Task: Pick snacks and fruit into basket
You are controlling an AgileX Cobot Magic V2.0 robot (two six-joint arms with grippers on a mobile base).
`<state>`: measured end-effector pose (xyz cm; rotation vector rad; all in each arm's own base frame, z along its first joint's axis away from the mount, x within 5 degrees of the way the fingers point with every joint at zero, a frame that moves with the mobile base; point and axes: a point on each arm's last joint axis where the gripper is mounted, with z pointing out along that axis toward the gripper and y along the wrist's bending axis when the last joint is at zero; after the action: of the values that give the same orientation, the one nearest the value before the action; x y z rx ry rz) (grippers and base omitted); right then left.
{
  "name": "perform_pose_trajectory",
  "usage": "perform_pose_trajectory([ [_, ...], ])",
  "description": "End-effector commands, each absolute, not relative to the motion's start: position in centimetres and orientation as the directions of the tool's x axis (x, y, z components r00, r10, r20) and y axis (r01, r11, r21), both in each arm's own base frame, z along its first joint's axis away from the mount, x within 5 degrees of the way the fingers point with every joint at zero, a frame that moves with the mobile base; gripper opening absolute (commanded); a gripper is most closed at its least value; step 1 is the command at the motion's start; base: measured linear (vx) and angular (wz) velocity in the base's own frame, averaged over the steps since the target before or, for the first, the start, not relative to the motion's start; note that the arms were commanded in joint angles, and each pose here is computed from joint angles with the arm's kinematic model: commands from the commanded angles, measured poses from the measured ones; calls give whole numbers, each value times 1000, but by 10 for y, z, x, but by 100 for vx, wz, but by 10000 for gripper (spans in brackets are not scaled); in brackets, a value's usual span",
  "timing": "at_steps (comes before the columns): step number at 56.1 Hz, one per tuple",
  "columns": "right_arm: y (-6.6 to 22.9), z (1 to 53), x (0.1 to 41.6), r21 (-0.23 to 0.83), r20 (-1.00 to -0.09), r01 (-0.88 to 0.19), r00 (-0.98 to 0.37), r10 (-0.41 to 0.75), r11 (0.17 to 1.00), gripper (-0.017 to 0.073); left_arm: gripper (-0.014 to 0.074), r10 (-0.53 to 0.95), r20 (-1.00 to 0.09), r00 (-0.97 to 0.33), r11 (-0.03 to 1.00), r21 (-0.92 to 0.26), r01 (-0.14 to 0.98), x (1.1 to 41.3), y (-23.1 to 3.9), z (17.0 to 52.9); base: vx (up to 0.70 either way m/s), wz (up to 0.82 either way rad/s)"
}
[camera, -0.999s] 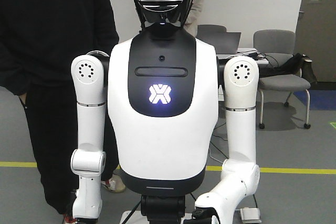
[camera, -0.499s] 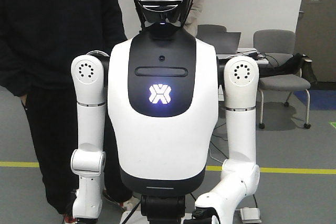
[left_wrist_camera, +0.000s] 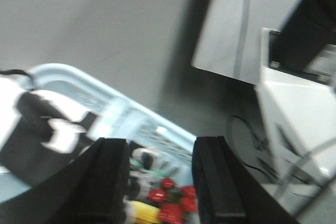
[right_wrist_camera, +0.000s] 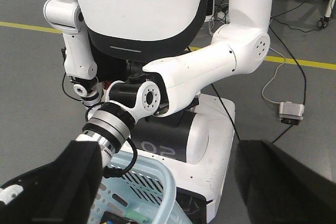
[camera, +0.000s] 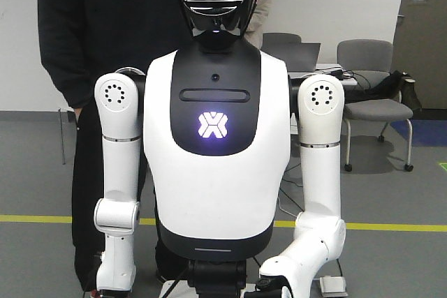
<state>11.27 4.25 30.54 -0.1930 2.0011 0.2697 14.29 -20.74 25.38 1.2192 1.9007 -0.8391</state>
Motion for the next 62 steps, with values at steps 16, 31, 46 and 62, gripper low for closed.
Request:
perform_pose_trajectory([
  [16, 44, 321, 115, 98, -940, -279, -342, -4, 955, 567, 405, 238, -956, -171, 759, 74, 647, 174, -166, 310, 0, 0],
  [31, 44, 321, 115, 98, -940, -279, -342, -4, 955, 567, 405, 206, -969, -139, 802, 85, 591, 174, -156, 320, 0, 0],
  [46, 44, 321, 115, 98, -940, -279, -342, -4, 955, 567, 405, 206, -969, -139, 802, 85, 591, 174, -156, 320, 0, 0],
  [62, 44, 321, 115, 98, -940, -279, -341, -3, 955, 567, 404, 208, -968, -141, 790, 81, 607, 172, -158, 320, 0, 0],
])
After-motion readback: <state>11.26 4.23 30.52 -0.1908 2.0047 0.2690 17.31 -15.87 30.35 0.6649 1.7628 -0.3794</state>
